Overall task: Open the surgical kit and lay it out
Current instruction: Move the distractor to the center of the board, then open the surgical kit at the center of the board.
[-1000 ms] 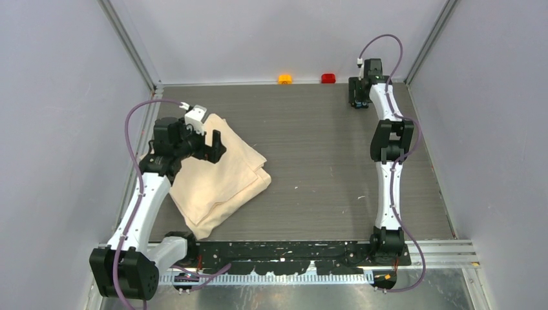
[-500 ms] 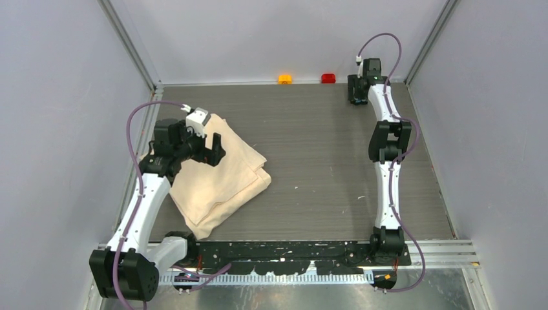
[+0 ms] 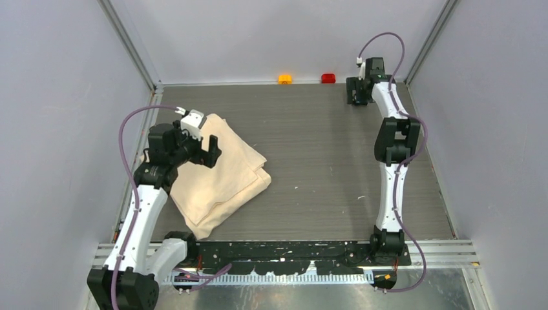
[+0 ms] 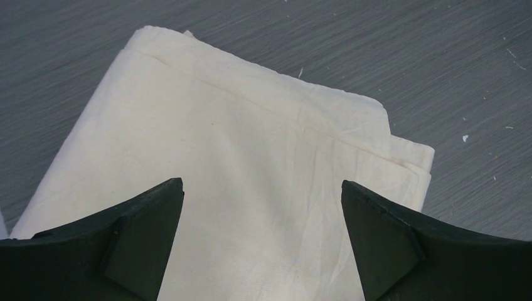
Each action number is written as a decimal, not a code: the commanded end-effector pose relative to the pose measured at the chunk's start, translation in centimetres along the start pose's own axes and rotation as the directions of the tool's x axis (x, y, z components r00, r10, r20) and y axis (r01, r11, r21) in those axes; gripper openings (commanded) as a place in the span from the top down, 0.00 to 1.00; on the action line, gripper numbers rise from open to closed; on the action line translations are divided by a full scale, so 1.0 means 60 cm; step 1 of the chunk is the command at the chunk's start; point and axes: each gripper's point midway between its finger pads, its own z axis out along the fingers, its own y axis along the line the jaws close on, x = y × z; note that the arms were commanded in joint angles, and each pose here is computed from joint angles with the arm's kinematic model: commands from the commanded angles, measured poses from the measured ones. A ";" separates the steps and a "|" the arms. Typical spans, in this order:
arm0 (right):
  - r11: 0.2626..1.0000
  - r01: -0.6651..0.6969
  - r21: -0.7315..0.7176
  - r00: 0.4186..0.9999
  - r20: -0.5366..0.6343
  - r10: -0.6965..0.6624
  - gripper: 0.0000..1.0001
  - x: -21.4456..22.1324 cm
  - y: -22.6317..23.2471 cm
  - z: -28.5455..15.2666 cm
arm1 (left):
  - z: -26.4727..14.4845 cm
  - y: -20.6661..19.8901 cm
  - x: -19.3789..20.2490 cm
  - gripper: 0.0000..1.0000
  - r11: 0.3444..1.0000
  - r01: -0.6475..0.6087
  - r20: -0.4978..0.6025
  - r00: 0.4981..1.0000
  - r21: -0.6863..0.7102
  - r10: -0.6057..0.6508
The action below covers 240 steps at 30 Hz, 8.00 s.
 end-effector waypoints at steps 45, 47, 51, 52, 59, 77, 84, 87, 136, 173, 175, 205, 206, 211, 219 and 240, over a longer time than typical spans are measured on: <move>0.349 0.611 -0.711 0.725 0.326 -0.606 0.29 0.417 0.715 -0.529 | 0.175 0.354 0.117 0.02 0.914 0.172 -0.405 0.855 -0.368 -0.324; 0.377 0.599 -0.706 0.739 0.307 -0.599 0.31 0.412 0.722 -0.520 | 0.179 0.341 0.133 0.03 0.923 0.183 -0.430 0.843 -0.337 -0.324; 0.441 0.588 -0.679 0.762 0.282 -0.582 0.34 0.397 0.729 -0.503 | 0.183 0.319 0.144 0.04 0.935 0.218 -0.445 0.833 -0.281 -0.328; 0.455 0.586 -0.671 0.767 0.279 -0.578 0.34 0.393 0.730 -0.501 | 0.184 0.315 0.145 0.04 0.936 0.232 -0.444 0.832 -0.266 -0.332; 0.602 0.547 -0.582 0.824 0.245 -0.511 0.36 0.348 0.725 -0.471 | 0.191 0.311 0.149 0.03 0.922 0.319 -0.435 0.814 -0.218 -0.384; 0.735 0.464 -0.495 0.882 0.176 -0.438 0.37 0.238 0.602 -0.396 | 0.191 0.206 0.168 0.16 0.790 0.605 -0.443 0.685 -0.097 -0.579; 0.806 0.414 -0.423 0.909 0.140 -0.393 0.36 0.185 0.478 -0.358 | 0.216 0.104 0.130 0.18 0.761 0.649 -0.460 0.677 0.003 -0.575; 0.835 0.391 -0.388 0.920 0.127 -0.372 0.36 0.169 0.421 -0.356 | 0.235 0.040 0.107 0.17 0.746 0.662 -0.469 0.682 0.071 -0.561; 0.108 0.948 -0.299 0.208 0.326 -0.922 0.29 0.474 0.399 -0.511 | 0.266 -0.068 0.086 0.00 0.861 0.449 -0.494 0.819 0.237 -0.291; 0.694 0.715 0.088 0.688 0.094 -0.720 0.17 0.115 0.110 -0.407 | 0.228 -0.101 0.056 0.00 0.782 0.570 -0.390 0.799 0.250 -0.458; 0.711 0.702 0.032 0.704 0.119 -0.700 0.17 0.144 0.121 -0.435 | 0.227 -0.100 0.052 0.00 0.786 0.566 -0.384 0.803 0.249 -0.456; 0.480 0.863 -0.156 0.498 0.110 -0.860 0.26 0.298 0.344 -0.369 | 0.237 -0.077 0.106 0.00 0.881 0.433 -0.386 0.858 0.189 -0.338; 0.494 0.856 -0.151 0.511 0.108 -0.853 0.26 0.289 0.341 -0.365 | 0.239 -0.077 0.106 0.00 0.883 0.430 -0.385 0.859 0.189 -0.337; 0.530 0.838 -0.131 0.544 0.118 -0.831 0.27 0.253 0.347 -0.356 | 0.258 -0.069 0.104 0.00 0.881 0.442 -0.392 0.850 0.166 -0.352; 0.572 0.804 -0.163 0.592 0.132 -0.795 0.28 0.233 0.375 -0.349 | 0.309 -0.043 0.076 0.06 0.891 0.434 -0.387 0.851 0.137 -0.355; 0.775 0.607 -0.179 0.789 0.260 -0.557 0.18 0.165 0.284 -0.503 | 0.303 0.013 -0.148 0.00 0.972 0.195 -0.090 0.979 0.127 -0.185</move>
